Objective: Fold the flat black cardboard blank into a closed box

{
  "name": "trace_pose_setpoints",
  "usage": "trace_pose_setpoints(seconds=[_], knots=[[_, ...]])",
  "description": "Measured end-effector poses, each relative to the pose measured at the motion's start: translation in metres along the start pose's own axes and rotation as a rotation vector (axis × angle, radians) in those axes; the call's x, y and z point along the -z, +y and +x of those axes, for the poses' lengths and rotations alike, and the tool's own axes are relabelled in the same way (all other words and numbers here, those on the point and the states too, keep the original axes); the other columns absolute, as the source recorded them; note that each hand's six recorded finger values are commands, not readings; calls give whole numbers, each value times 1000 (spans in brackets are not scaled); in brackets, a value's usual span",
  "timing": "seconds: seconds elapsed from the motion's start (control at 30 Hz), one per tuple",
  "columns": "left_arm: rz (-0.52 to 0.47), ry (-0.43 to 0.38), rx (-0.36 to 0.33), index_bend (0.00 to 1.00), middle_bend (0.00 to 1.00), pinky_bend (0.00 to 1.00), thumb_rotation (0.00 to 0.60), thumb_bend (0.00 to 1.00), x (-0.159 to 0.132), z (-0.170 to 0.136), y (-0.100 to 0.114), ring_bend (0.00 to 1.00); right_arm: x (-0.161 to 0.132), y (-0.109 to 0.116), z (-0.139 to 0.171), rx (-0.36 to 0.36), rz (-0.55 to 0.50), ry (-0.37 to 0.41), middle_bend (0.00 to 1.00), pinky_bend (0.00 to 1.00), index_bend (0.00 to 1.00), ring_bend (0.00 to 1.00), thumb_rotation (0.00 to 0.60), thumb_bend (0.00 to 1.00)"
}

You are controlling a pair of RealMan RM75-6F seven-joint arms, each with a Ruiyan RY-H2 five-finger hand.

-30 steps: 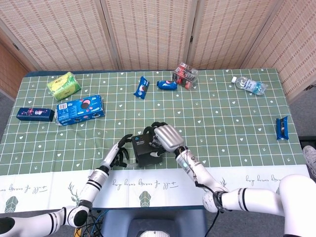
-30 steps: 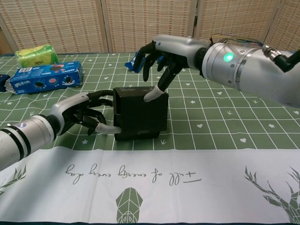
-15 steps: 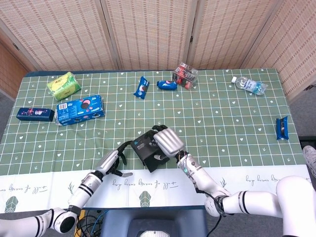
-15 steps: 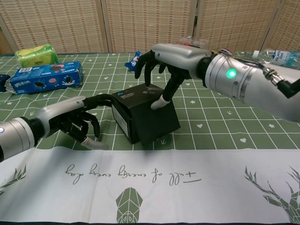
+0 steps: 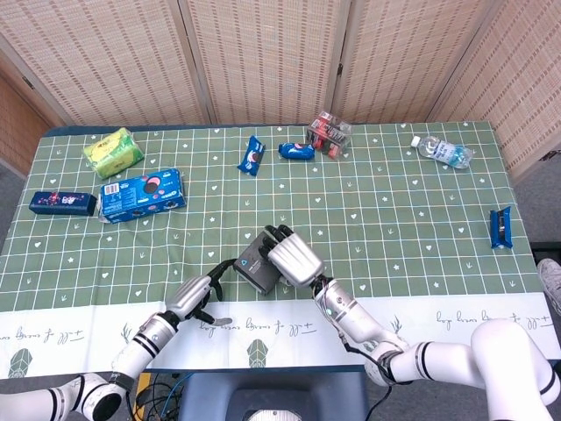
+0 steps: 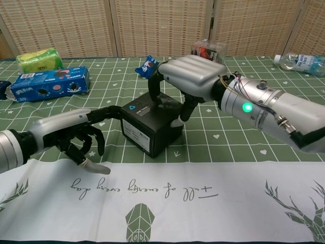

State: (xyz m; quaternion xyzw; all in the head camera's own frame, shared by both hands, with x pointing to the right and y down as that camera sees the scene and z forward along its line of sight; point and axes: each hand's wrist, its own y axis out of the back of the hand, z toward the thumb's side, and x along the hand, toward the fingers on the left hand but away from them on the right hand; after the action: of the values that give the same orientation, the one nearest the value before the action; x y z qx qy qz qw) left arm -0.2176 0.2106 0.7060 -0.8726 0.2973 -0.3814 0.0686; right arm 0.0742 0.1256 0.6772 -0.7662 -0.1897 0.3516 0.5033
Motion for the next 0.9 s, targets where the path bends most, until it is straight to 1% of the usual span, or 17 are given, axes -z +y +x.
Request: trace_pose_setpoints(seconds=[0.1, 0.27, 0.43, 0.77, 0.9], knots=[[-7, -2, -1, 0, 62, 712, 600, 113, 0, -1, 1, 489, -1, -4, 0, 25, 26, 15, 445, 223, 519, 206, 600, 195], [-13, -4, -5, 0, 62, 712, 600, 112, 0, -2, 4, 488, -3, -10, -1, 47, 32, 28, 466, 223, 539, 223, 600, 227], [-16, -4, -9, 0, 61, 710, 600, 113, 1, -2, 7, 486, -2, -12, -5, 35, 20, 21, 465, 223, 540, 223, 600, 258], [-12, -6, -30, 0, 59, 709, 600, 113, 0, -6, 17, 485, 3, -11, -13, 5, -29, -14, 465, 223, 540, 223, 600, 275], [2, -6, -35, 0, 51, 701, 600, 112, 0, -10, 20, 477, 2, -9, -17, -9, -37, -14, 465, 223, 540, 223, 600, 277]])
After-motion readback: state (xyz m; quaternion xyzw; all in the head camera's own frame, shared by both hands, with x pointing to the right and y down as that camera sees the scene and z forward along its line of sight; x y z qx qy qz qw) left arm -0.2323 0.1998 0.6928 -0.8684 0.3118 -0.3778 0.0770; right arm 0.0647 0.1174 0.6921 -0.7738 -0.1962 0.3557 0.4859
